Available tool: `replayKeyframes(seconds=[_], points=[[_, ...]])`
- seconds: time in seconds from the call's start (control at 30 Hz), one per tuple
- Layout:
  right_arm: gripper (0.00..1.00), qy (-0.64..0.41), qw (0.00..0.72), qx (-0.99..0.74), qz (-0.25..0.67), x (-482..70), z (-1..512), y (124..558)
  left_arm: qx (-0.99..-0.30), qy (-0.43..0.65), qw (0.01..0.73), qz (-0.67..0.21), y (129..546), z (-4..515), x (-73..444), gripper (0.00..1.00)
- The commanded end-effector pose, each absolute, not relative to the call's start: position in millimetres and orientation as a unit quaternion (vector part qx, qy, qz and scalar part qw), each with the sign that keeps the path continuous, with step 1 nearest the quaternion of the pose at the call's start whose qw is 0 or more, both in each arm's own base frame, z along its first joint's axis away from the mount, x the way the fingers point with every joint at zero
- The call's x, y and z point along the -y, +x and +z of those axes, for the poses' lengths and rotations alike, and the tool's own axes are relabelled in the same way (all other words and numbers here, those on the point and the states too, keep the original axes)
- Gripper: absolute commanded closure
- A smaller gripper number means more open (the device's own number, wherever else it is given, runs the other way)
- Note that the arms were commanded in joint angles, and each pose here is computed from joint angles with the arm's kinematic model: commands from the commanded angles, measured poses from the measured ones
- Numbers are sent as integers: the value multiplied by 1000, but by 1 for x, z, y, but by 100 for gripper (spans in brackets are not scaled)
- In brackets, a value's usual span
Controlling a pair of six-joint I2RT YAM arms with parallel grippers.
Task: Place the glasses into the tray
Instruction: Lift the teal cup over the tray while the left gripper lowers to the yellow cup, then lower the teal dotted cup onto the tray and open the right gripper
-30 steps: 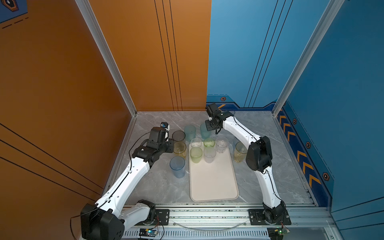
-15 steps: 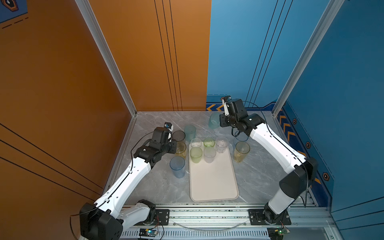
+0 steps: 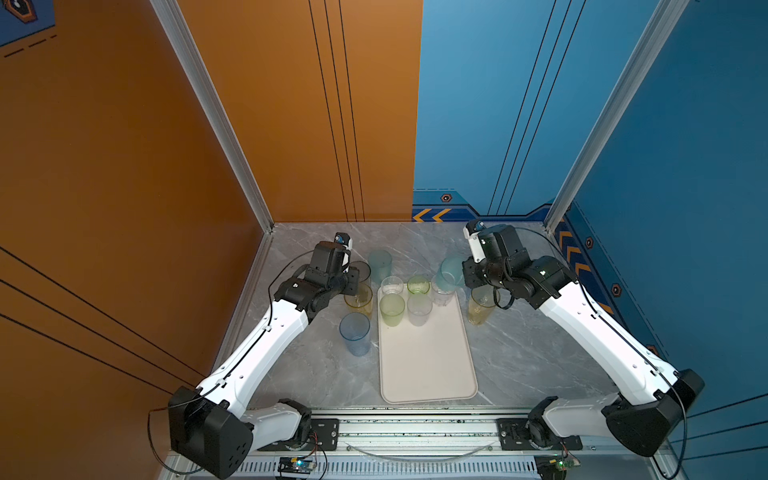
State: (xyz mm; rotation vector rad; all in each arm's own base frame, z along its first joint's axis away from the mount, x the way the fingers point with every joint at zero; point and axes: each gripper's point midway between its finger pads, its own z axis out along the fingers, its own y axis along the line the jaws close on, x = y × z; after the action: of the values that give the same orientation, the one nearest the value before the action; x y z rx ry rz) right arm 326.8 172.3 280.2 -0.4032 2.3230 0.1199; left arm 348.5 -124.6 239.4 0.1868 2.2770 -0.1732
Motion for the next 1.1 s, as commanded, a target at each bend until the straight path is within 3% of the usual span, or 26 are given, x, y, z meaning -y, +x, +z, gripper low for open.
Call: replayKeyframes(seconds=[0.0,0.53,1.07], points=[[100,-170,336,-926,30,-167,255,312,-900,84,423,-62,353,256,128,79],[100,-173,258,-950,34,-178,184,315,-903,103,414,-61,364,255,144,79],[100,-143,244,-958,45,-177,150,331,-905,106,408,-59,367,252,146,78]])
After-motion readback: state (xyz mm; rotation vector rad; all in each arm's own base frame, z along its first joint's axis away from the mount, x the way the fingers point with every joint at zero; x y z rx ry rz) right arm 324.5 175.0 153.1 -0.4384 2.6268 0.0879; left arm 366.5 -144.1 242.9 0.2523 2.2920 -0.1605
